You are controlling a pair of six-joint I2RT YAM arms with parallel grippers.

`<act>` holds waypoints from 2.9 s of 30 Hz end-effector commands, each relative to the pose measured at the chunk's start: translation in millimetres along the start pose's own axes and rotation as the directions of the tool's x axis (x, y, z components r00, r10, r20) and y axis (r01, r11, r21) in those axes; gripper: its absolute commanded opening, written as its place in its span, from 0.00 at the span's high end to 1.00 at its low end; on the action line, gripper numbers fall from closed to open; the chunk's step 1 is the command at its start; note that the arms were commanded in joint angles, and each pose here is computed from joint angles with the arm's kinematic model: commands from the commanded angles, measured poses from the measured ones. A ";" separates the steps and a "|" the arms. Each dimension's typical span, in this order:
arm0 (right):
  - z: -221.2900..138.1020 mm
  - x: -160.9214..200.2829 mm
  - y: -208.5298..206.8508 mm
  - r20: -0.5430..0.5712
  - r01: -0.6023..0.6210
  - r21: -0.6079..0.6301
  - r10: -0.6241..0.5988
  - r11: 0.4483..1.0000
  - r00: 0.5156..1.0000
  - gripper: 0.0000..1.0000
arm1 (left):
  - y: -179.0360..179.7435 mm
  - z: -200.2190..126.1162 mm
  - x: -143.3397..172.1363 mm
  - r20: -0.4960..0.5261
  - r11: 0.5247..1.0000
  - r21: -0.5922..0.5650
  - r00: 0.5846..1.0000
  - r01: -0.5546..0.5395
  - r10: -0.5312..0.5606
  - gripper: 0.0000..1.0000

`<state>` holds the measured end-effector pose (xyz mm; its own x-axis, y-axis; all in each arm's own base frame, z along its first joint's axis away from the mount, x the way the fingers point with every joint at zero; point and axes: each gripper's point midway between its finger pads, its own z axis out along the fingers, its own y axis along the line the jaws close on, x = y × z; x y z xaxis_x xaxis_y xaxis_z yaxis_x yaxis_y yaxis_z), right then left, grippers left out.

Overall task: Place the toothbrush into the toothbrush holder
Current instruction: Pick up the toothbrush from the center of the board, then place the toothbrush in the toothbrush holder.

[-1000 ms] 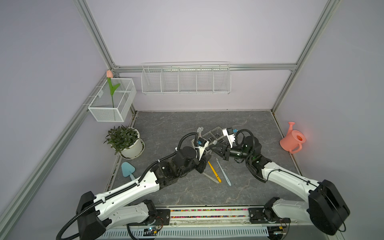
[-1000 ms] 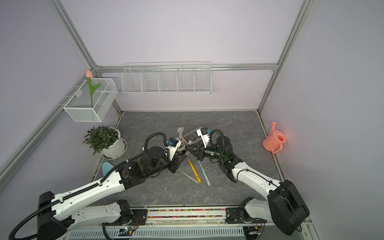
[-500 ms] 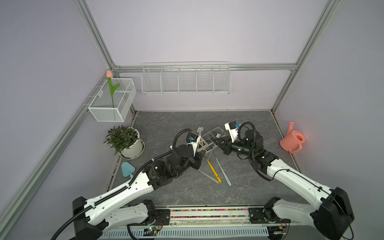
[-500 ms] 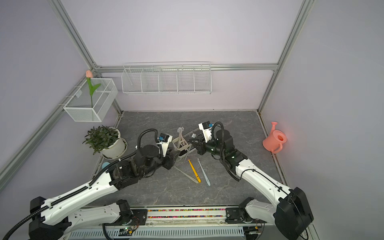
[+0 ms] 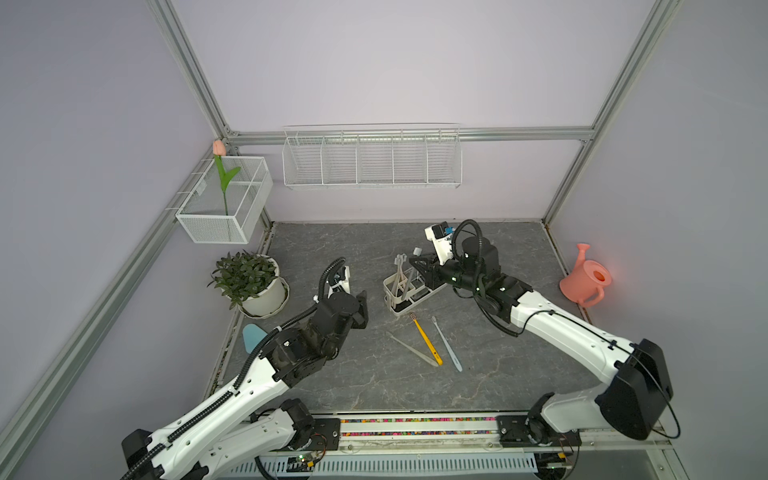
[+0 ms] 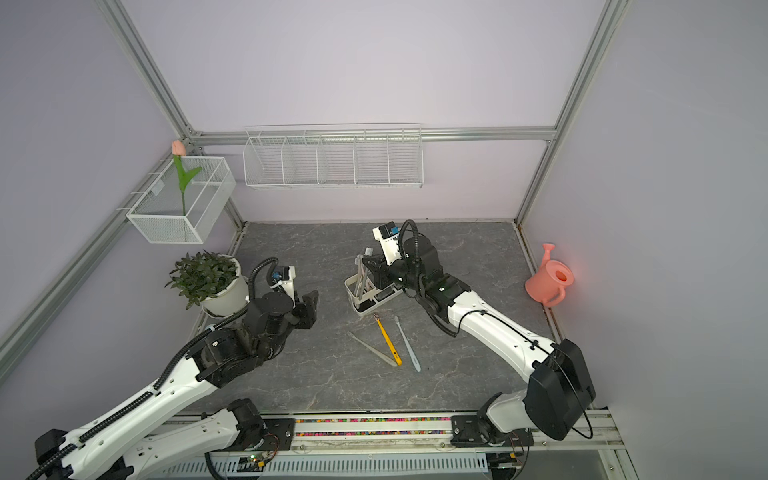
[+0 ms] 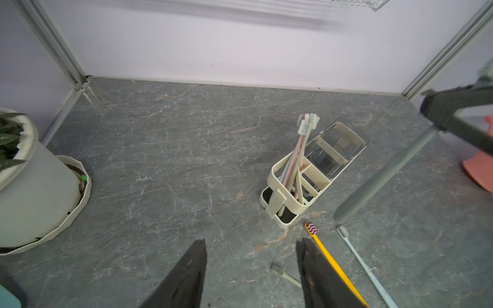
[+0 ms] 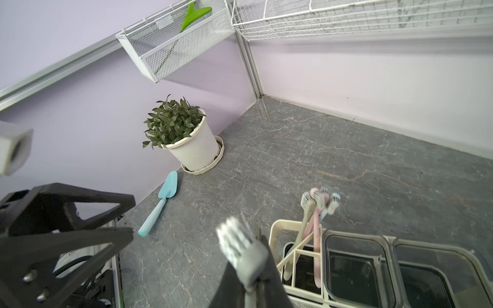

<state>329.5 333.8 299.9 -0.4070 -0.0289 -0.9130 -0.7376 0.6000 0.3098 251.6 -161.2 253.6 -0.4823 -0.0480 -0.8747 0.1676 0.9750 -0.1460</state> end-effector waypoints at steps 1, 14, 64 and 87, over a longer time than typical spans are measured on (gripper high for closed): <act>10.9 -8.8 -3.2 0.016 0.079 0.040 -0.080 0.996 0.997 0.93 | 7.0 8.0 3.8 -0.006 0.999 -0.042 1.000 0.020 -0.020 0.42; 67.8 9.1 -15.8 -0.021 0.172 0.076 -0.171 0.982 0.985 0.93 | -1.2 22.4 10.0 -0.017 1.000 -0.009 1.000 0.014 -0.014 0.41; 103.5 85.7 -35.9 -0.074 0.321 0.238 -0.312 0.917 0.947 0.93 | -3.0 24.4 14.4 -0.011 0.999 0.032 1.000 0.014 -0.014 0.41; 100.8 99.8 -37.5 -0.062 0.253 0.230 -0.246 0.940 0.967 0.93 | -2.9 24.3 14.9 -0.011 0.999 0.034 1.000 0.019 -0.018 0.41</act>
<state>374.3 389.1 173.1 -0.2495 -0.2397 -0.9382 -0.6739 0.7387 -0.0095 264.1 -171.2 229.3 -0.4954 -0.0507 -0.8672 0.1928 0.9670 -0.1667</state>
